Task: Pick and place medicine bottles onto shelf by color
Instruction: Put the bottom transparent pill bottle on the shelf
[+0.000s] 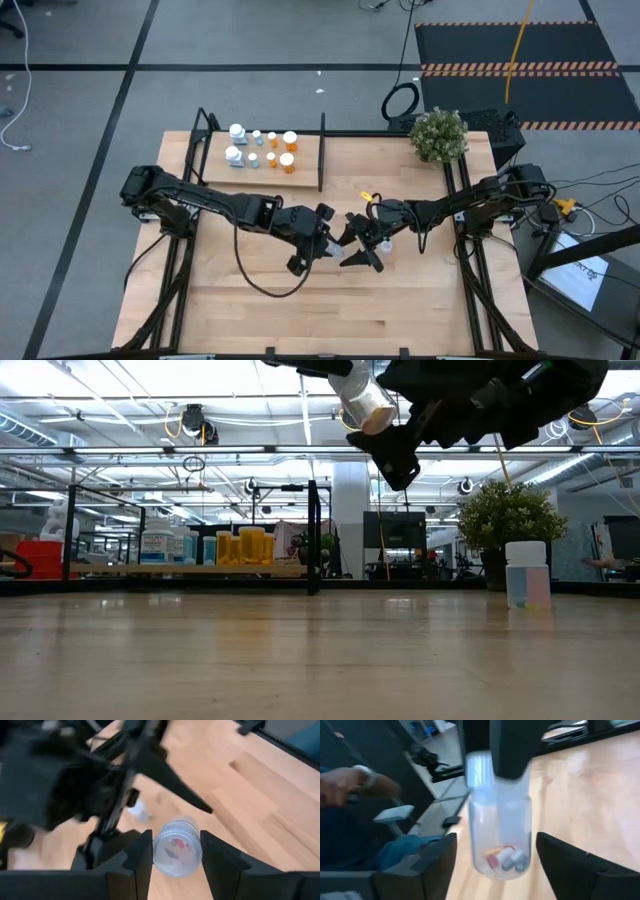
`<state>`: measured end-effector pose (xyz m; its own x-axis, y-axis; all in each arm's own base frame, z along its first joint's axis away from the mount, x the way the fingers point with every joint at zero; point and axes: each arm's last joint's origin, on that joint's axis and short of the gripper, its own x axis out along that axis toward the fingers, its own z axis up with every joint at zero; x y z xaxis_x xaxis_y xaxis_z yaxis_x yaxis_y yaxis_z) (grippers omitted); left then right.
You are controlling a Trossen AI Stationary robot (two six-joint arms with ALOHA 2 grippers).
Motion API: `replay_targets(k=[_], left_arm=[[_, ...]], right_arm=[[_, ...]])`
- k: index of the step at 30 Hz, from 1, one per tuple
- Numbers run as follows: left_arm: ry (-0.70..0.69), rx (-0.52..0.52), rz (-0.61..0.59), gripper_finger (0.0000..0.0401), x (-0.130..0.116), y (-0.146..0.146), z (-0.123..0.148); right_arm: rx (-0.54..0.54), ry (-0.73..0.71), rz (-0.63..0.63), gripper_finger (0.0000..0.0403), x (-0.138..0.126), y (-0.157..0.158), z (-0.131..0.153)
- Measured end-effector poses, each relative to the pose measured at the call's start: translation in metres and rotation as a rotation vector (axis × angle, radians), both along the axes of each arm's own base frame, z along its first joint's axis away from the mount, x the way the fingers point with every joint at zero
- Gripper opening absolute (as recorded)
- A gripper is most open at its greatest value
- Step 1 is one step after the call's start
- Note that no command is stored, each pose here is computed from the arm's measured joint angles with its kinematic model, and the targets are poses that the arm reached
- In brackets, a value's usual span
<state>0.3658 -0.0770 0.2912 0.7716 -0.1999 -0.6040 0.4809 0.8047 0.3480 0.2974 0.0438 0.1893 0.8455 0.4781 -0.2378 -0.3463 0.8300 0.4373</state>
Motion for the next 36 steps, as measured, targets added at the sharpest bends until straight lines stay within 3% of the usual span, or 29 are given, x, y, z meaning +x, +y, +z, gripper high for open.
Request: replay_targets(k=[5, 11, 15, 23, 36], left_arm=[[0.036, -0.051, 0.194, 0.0152, -0.007, 0.005, 0.005], [0.049, -0.159, 0.420, 0.0150, -0.010, 0.009, 0.006], [0.047, -0.240, 0.548, 0.0150, -0.010, 0.010, 0.006], [0.003, -0.412, 0.801, 0.0150, -0.009, 0.014, 0.005], [-0.026, -0.482, 0.859, 0.0150, -0.006, 0.014, 0.006]], right_arm=[[-0.133, -0.023, -0.141, 0.0292, -0.003, 0.007, 0.003], [-0.476, -0.081, -0.417, 0.0295, -0.009, 0.023, 0.005], [-0.619, -0.094, -0.535, 0.0283, -0.012, 0.031, 0.006], [-0.656, -0.098, -0.610, 0.0244, -0.013, 0.033, 0.007], [-0.669, -0.090, -0.620, 0.0166, -0.012, 0.028, 0.007]])
